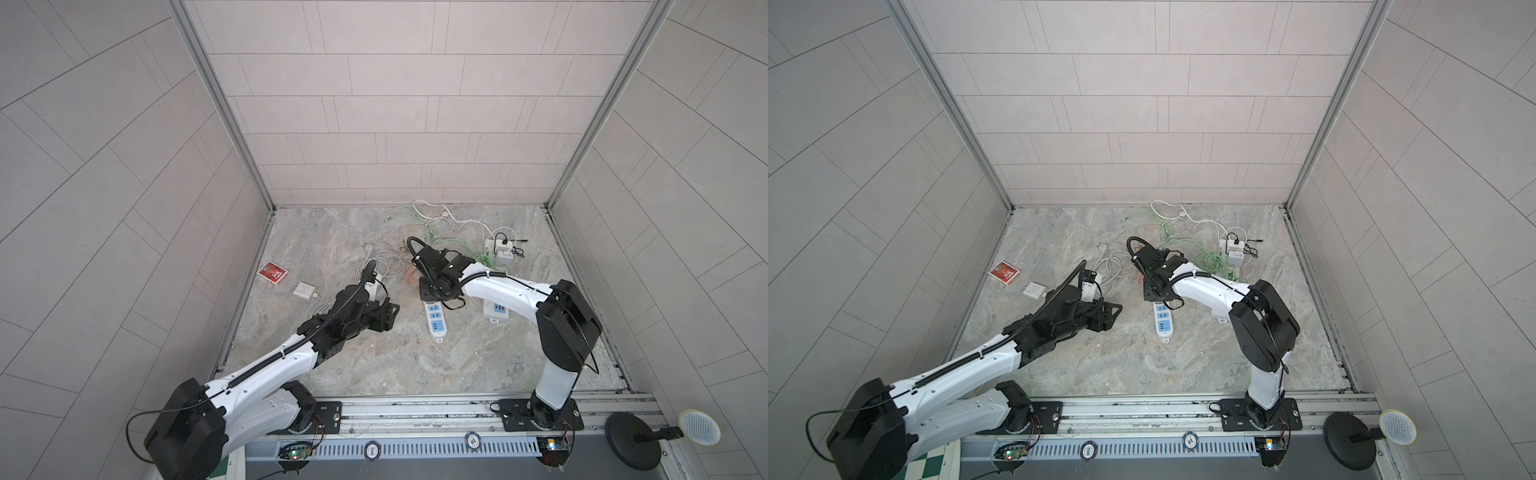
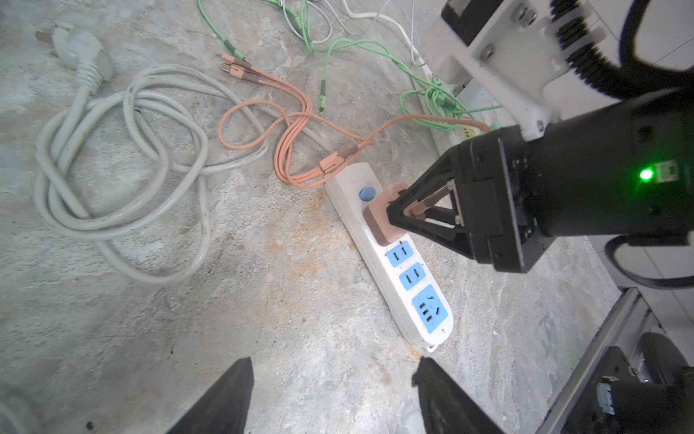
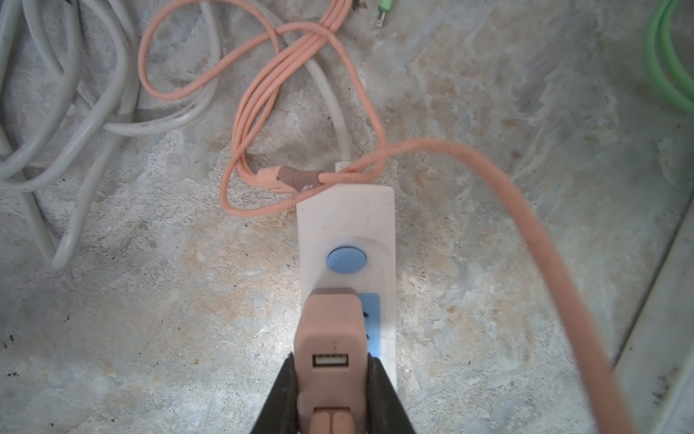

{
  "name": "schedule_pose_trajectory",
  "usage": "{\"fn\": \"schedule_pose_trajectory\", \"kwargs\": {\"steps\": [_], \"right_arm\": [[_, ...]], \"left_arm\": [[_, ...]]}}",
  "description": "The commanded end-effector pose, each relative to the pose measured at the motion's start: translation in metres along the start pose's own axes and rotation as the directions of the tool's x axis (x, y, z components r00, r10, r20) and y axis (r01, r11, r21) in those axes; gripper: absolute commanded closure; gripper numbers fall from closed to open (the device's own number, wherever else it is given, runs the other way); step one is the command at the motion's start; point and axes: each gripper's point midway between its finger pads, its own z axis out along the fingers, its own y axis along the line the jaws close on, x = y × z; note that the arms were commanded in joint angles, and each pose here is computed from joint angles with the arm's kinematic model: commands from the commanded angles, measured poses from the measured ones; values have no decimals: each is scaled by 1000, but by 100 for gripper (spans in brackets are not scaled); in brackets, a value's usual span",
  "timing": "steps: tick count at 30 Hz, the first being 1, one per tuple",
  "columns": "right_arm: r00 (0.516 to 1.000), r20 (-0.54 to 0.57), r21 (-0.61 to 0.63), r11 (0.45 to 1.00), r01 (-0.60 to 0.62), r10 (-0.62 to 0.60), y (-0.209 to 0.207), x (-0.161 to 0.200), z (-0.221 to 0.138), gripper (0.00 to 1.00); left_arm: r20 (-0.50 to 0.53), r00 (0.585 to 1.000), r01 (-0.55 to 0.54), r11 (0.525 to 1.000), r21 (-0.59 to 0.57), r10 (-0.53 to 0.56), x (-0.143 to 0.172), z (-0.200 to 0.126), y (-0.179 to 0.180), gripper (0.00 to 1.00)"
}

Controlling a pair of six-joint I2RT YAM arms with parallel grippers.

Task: Insert plugs into power strip
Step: Insert the plug into the socket.

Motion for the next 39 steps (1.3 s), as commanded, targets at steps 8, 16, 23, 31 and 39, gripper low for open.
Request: {"fn": "schedule_pose_trajectory", "kwargs": {"steps": [8,16,23,31,39], "right_arm": [[967,-245,227,966,125,-67,-50,62,38,100],[962,-266,168,980,105,-58,-45,56,39,100],[974,-223,138,987,77,-45,-49,43,22,97],[987,-154,60,997,45,-35,-43,19,-6,87],[989,-143,16,999,36,-33,-42,8,-13,70]], "left_arm": [[93,992,117,905,-410,-86,-22,-53,80,12],[188,953,304,770,-561,-239,-9,-84,144,0],[223,909,408,650,-641,-351,-4,-83,194,0],[246,873,462,556,-691,-420,-11,-71,237,0],[280,848,494,482,-723,-449,-24,-54,276,0]]}}
